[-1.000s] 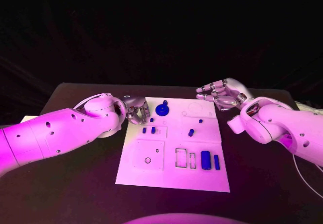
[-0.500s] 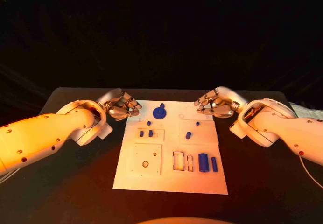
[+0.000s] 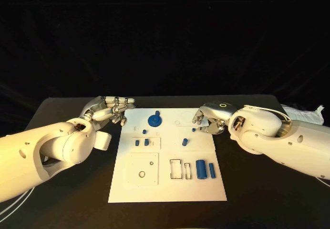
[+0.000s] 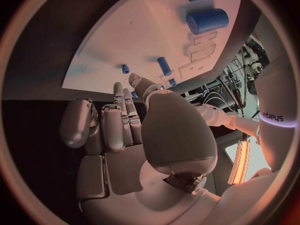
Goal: Assemble the parts on the task board
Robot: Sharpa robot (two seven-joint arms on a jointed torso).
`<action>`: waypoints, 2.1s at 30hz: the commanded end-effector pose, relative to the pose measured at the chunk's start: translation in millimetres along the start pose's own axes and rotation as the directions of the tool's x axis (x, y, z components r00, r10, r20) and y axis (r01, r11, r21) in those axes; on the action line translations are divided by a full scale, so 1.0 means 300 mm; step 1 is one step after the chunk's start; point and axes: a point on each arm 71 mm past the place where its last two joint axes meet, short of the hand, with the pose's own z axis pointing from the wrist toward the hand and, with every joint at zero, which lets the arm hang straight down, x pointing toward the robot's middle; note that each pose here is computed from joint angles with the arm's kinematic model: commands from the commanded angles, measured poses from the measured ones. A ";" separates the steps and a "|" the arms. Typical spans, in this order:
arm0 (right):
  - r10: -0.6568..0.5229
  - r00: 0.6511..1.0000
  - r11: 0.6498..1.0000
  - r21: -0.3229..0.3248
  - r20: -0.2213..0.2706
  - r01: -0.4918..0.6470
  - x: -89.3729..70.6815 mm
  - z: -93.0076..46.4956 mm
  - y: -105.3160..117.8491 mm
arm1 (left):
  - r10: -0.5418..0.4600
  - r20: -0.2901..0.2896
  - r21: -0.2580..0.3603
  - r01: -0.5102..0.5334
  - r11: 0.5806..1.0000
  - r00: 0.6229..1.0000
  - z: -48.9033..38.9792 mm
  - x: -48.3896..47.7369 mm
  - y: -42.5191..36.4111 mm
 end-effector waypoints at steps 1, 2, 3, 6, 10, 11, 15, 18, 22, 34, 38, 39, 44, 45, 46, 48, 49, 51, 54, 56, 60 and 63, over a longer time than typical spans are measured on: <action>-0.163 0.986 0.986 0.038 -0.024 0.163 0.006 0.005 0.002 | -0.126 0.037 0.032 0.125 0.992 0.991 -0.005 -0.009 -0.007; -0.168 0.986 0.985 0.038 -0.025 0.168 0.006 0.007 0.005 | -0.128 0.037 0.032 0.127 0.991 0.991 -0.005 -0.010 -0.007; -0.173 0.985 0.984 0.038 -0.027 0.173 0.007 0.009 0.007 | -0.130 0.036 0.032 0.129 0.991 0.991 -0.006 -0.010 -0.007; -0.182 0.983 0.982 0.035 -0.035 0.183 0.012 0.017 0.013 | -0.134 0.034 0.034 0.133 0.991 0.990 -0.008 -0.010 -0.008; -0.185 0.982 0.982 0.025 -0.045 0.186 0.025 0.029 0.021 | -0.113 0.024 0.041 0.112 0.993 0.993 -0.008 -0.008 -0.010; -0.183 0.982 0.983 0.021 -0.050 0.185 0.030 0.033 0.024 | -0.108 0.021 0.043 0.107 0.993 0.994 -0.008 -0.007 -0.011; -0.177 0.982 0.984 0.007 -0.068 0.178 0.048 0.046 0.031 | -0.104 0.008 0.045 0.103 0.994 0.995 -0.008 0.000 -0.012; -0.173 0.982 0.985 -0.001 -0.081 0.174 0.060 0.053 0.036 | -0.106 -0.002 0.043 0.106 0.993 0.994 -0.007 0.007 -0.012; -0.170 0.981 0.985 -0.004 -0.095 0.171 0.070 0.059 0.037 | -0.109 -0.009 0.041 0.109 0.993 0.994 -0.008 0.014 -0.012; -0.136 0.984 0.991 -0.016 -0.119 0.135 0.085 0.068 0.044 | -0.107 -0.008 0.024 0.107 0.994 0.994 -0.005 0.014 -0.007; -0.124 0.984 0.992 -0.020 -0.127 0.122 0.087 0.068 0.047 | -0.105 -0.005 0.019 0.105 0.994 0.995 -0.003 0.011 -0.005; -0.122 0.984 0.993 -0.020 -0.128 0.120 0.088 0.068 0.048 | -0.104 -0.003 0.017 0.104 0.994 0.995 -0.003 0.011 -0.004; -0.114 0.985 0.993 -0.023 -0.131 0.112 0.089 0.069 0.051 | -0.102 -0.003 0.006 0.102 0.995 0.995 0.002 0.015 0.000; -0.113 0.985 0.994 -0.023 -0.132 0.111 0.089 0.069 0.052 | -0.102 -0.004 0.004 0.102 0.995 0.995 0.003 0.016 0.001; -0.112 0.985 0.994 -0.023 -0.132 0.110 0.089 0.069 0.052 | -0.102 -0.005 0.002 0.102 0.995 0.995 0.004 0.018 0.002; -0.111 0.985 0.994 -0.024 -0.134 0.109 0.090 0.069 0.052 | -0.100 -0.005 -0.001 0.100 0.995 0.995 0.006 0.019 0.004; -0.110 0.985 0.994 -0.024 -0.135 0.108 0.090 0.069 0.052 | -0.099 -0.005 -0.002 0.099 0.995 0.995 0.007 0.019 0.005; -0.109 0.985 0.994 -0.024 -0.135 0.107 0.090 0.069 0.053 | -0.097 -0.004 -0.005 0.097 0.995 0.995 0.008 0.019 0.006; -0.108 0.985 0.994 -0.025 -0.134 0.106 0.090 0.070 0.054 | -0.096 -0.005 -0.007 0.096 0.995 0.995 0.008 0.020 0.007; -0.108 0.985 0.994 -0.027 -0.133 0.105 0.090 0.071 0.055 | -0.096 -0.005 -0.008 0.096 0.995 0.995 0.008 0.020 0.008; -0.112 0.986 0.994 -0.027 -0.123 0.110 0.088 0.072 0.058 | -0.095 -0.005 -0.009 0.095 0.995 0.995 0.008 0.020 0.008; -0.120 0.987 0.993 -0.023 -0.107 0.118 0.084 0.073 0.058 | -0.095 -0.006 -0.010 0.095 0.995 0.995 0.008 0.020 0.009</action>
